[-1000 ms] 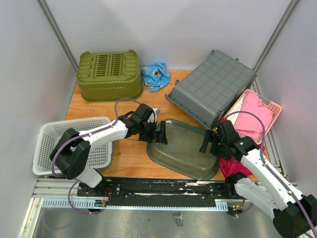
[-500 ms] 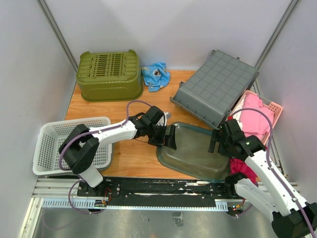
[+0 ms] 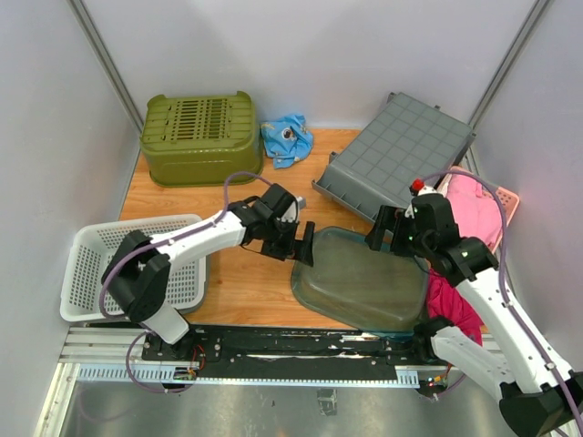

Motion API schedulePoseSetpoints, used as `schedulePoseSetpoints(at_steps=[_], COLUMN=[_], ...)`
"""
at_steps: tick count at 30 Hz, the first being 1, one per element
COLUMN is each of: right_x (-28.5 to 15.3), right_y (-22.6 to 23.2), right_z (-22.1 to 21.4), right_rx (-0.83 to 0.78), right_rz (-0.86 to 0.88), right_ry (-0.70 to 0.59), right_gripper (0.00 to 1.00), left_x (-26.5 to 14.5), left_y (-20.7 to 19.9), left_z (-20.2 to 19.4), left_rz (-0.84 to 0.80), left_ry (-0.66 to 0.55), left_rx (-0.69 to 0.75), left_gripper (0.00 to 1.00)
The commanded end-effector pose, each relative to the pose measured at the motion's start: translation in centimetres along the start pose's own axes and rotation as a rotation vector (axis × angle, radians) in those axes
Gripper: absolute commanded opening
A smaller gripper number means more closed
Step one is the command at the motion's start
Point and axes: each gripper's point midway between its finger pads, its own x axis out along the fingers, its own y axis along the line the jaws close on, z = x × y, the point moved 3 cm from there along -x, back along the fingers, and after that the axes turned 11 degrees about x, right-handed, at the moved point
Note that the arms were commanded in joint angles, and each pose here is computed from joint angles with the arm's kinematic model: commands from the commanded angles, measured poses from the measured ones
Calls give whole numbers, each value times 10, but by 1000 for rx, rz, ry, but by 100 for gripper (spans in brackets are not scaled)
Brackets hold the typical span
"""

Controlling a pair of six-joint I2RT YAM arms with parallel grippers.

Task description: Turn the large container upside down

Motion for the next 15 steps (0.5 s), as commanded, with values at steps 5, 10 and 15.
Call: schedulePoseSetpoints(at_steps=[5,10,15], right_x=[7,17,30], right_y=[31,53,67], right_z=[21,34,36], right_rx=[-70,-36,-14], right_rz=[117,194,250], right_ry=[-11,-38,-14], right_gripper=[99,99,100], left_x=[-77,-141,-194], left_y=[47,106,155], left_z=[24,13,-29], left_rz=[241,529,800], left_ry=[-130,-222,-300], left_rx=[-25,-229,-438], left_gripper=[99,99,90])
